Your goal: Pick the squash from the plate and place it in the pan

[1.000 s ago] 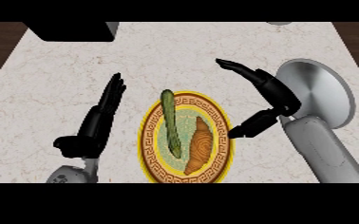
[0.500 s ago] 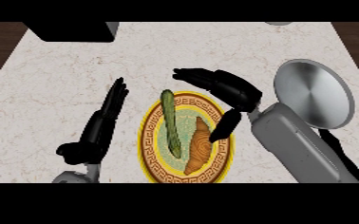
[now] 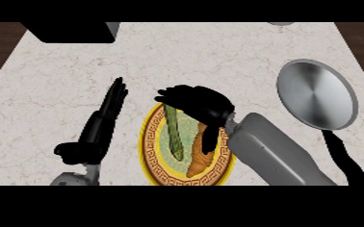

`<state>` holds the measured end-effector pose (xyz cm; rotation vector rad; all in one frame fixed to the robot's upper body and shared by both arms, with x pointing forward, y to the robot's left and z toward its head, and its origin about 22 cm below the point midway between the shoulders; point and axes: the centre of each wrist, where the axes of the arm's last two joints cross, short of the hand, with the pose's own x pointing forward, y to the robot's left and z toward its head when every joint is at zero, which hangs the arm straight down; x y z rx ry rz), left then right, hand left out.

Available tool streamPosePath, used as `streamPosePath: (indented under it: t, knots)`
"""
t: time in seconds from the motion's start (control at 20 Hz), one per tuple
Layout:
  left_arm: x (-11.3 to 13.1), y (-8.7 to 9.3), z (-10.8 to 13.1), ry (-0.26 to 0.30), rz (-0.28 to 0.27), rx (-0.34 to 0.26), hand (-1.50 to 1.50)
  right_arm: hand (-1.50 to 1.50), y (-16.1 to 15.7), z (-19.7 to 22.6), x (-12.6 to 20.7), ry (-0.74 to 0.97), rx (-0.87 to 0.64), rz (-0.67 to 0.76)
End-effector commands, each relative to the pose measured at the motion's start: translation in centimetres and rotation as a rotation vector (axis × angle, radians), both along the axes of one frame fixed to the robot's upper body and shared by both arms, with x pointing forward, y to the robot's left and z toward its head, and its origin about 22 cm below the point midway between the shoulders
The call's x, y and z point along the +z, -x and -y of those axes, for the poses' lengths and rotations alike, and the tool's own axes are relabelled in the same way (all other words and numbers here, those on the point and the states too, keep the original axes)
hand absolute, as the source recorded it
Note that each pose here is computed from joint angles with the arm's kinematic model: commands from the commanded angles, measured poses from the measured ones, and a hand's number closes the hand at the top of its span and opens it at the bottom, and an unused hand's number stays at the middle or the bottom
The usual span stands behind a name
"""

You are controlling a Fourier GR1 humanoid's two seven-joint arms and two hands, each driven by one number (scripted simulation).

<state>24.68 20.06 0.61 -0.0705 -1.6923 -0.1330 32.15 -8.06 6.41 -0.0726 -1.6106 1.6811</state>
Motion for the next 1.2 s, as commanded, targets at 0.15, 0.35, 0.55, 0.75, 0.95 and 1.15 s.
streamPosePath:
  t: [0.15,0.35,0.55,0.75,0.95,1.15]
  knots:
    - [0.6,-0.9,0.5,-0.009,0.008,0.001,0.0,-1.5,0.1,0.0,-3.1,0.028,-0.021,-0.022]
    - [0.2,-0.3,0.8,-0.003,0.009,0.0,0.0,-1.5,0.7,0.6,-1.8,0.046,-0.044,-0.027]
    - [-0.6,-0.4,-1.3,-0.009,0.014,0.002,0.0,-1.5,-0.1,-1.0,-2.4,0.006,-0.057,-0.019]
    - [1.8,-1.4,0.3,-0.003,0.01,0.0,0.0,-1.5,-0.3,-2.0,-2.9,-0.023,-0.067,-0.058]
    - [2.7,-1.6,-1.3,-0.005,0.009,-0.021,0.0,-1.5,-0.8,-3.4,-4.3,0.029,-0.06,-0.059]
    - [1.1,-1.8,0.6,0.007,0.002,0.0,0.0,-1.5,-1.9,-2.7,-5.2,0.048,-0.081,-0.068]
